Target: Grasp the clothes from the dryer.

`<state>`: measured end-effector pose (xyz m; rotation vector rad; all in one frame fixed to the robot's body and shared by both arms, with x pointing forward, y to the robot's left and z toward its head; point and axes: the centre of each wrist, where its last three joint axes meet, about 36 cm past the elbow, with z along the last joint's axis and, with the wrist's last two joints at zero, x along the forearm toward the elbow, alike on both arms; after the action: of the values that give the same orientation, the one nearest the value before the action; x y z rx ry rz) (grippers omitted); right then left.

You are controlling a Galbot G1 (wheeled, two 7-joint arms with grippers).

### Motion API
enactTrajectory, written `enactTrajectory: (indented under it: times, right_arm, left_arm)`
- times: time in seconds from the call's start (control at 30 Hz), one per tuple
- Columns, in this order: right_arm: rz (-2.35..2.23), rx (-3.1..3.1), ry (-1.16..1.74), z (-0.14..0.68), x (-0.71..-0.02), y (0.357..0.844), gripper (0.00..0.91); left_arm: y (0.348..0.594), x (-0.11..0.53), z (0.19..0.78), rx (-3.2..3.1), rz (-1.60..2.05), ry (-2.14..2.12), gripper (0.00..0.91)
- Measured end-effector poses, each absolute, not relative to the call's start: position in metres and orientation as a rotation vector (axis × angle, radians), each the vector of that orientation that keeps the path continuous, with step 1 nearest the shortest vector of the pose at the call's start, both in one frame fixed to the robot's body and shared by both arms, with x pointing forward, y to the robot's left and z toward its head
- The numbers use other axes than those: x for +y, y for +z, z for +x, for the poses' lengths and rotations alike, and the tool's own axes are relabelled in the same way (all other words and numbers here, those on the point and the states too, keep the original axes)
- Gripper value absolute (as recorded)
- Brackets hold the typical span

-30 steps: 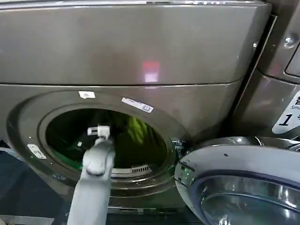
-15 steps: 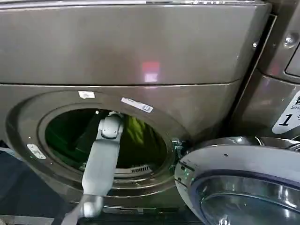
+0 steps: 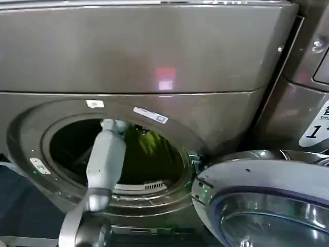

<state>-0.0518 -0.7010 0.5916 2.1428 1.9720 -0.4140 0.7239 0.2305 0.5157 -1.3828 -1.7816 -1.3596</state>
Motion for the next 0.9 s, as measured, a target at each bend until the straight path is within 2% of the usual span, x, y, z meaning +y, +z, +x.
enactTrajectory:
  times: [0.27,0.9]
  right_arm:
    - [2.141,1.973,-0.418,-0.051,-0.701,0.592,0.907]
    - [2.133,1.977,-0.424,-0.048,-0.7,0.593,0.907]
  left_arm:
    - [0.489,0.241,0.72,-1.788,-1.408,-1.245,0.907]
    - [0.446,0.258,0.718,-1.8,-1.446,-1.065,0.907]
